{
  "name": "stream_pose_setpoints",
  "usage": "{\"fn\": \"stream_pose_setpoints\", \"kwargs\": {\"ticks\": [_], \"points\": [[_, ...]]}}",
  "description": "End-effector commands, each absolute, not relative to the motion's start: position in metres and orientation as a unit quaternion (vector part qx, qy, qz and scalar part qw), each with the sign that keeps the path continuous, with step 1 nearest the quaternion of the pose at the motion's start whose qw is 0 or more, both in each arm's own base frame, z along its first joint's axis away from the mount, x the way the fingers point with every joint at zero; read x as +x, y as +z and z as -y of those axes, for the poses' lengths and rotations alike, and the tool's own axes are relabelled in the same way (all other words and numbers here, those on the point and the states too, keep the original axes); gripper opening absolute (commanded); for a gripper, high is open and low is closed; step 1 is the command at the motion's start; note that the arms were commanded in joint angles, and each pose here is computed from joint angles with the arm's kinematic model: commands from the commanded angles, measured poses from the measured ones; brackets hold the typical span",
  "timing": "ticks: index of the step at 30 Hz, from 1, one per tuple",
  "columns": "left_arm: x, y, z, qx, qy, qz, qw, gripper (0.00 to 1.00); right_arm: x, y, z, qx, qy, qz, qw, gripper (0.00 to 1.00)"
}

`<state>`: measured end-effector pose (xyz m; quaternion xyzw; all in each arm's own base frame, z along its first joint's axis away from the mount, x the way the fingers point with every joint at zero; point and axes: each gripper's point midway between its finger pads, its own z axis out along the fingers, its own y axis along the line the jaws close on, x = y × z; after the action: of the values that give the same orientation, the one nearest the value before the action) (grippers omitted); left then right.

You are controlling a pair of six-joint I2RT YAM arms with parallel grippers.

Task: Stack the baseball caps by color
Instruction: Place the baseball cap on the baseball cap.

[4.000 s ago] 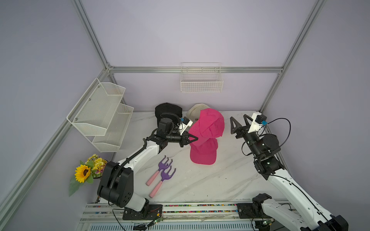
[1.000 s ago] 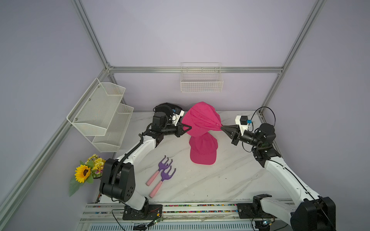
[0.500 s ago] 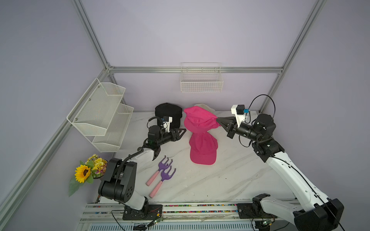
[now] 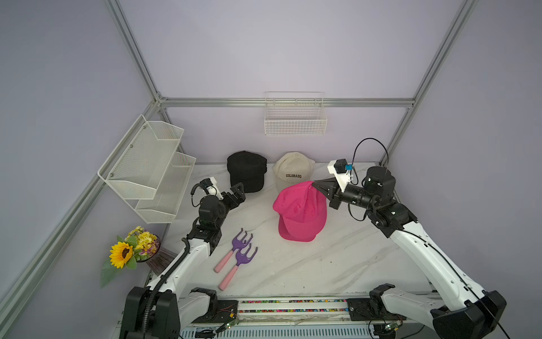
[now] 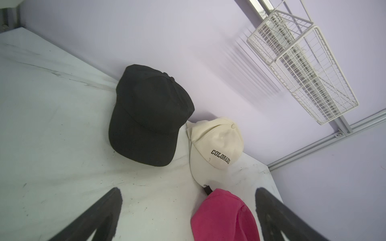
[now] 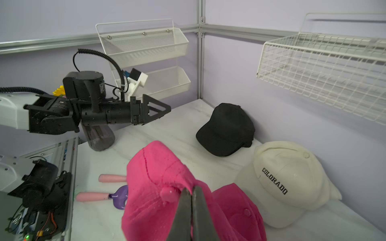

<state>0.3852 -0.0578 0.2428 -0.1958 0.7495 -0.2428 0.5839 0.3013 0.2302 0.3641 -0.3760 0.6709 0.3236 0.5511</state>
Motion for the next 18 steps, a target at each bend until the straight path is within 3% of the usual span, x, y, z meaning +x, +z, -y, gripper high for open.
{"fn": "stream_pose_setpoints", "kwargs": {"ticks": [1, 5, 8, 12, 18], "points": [[0.379, 0.231, 0.044, -0.205, -0.198, -0.764, 0.579, 1.00, 0.291, 0.334, -0.240, -0.408, 0.346, -0.680, 0.501, 0.00], [0.377, 0.223, 0.053, -0.193, -0.214, -0.777, 0.560, 1.00, 0.309, 0.332, -0.243, -0.396, 0.338, -0.682, 0.514, 0.00], [0.377, 0.231, 0.084, -0.126, -0.279, -0.776, 0.552, 1.00, 0.319, 0.326, -0.249, -0.398, 0.348, -0.679, 0.510, 0.00], [0.373, 0.242, 0.124, -0.045, -0.374, -0.751, 0.542, 1.00, 0.307, 0.317, -0.257, -0.414, 0.384, -0.666, 0.487, 0.00], [0.385, 0.235, 0.126, -0.053, -0.380, -0.750, 0.538, 1.00, 0.284, 0.318, -0.257, -0.435, 0.410, -0.651, 0.468, 0.00]]}}
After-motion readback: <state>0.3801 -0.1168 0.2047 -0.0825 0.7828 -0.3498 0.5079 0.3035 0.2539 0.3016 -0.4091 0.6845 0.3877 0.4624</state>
